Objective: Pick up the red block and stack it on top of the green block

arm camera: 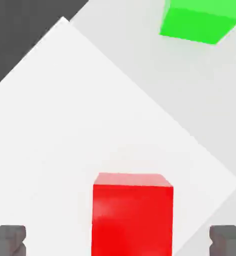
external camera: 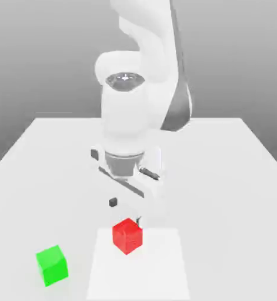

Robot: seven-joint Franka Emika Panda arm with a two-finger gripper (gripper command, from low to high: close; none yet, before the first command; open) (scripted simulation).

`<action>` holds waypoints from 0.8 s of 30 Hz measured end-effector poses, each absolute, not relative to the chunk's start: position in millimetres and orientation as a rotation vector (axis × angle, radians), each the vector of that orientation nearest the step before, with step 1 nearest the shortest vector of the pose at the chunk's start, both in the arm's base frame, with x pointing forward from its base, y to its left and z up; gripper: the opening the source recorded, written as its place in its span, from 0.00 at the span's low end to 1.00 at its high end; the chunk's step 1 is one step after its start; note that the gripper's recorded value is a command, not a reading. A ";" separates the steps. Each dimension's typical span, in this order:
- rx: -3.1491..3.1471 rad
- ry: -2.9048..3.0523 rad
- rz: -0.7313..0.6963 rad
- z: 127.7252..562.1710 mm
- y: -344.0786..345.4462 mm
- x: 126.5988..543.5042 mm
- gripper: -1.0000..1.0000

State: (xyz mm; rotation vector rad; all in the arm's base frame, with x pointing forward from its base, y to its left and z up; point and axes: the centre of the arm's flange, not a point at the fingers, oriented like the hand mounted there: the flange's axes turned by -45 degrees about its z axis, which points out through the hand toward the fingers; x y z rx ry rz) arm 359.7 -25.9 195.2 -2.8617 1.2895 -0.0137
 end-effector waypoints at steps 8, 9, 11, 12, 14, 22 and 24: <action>-2.864 1.288 -0.003 146.5 -24.6 355.7 0.00; -2.864 1.288 -0.003 146.5 -24.6 355.7 0.00; -2.864 1.288 -0.004 146.6 -24.6 355.8 0.00; -2.863 1.288 -0.005 146.6 -24.6 355.9 0.00; -2.864 1.287 -0.004 143.4 -24.6 355.1 0.00; -2.861 1.290 -0.013 183.7 -24.3 360.0 0.00; -2.864 1.286 -0.011 194.2 -23.7 358.8 0.00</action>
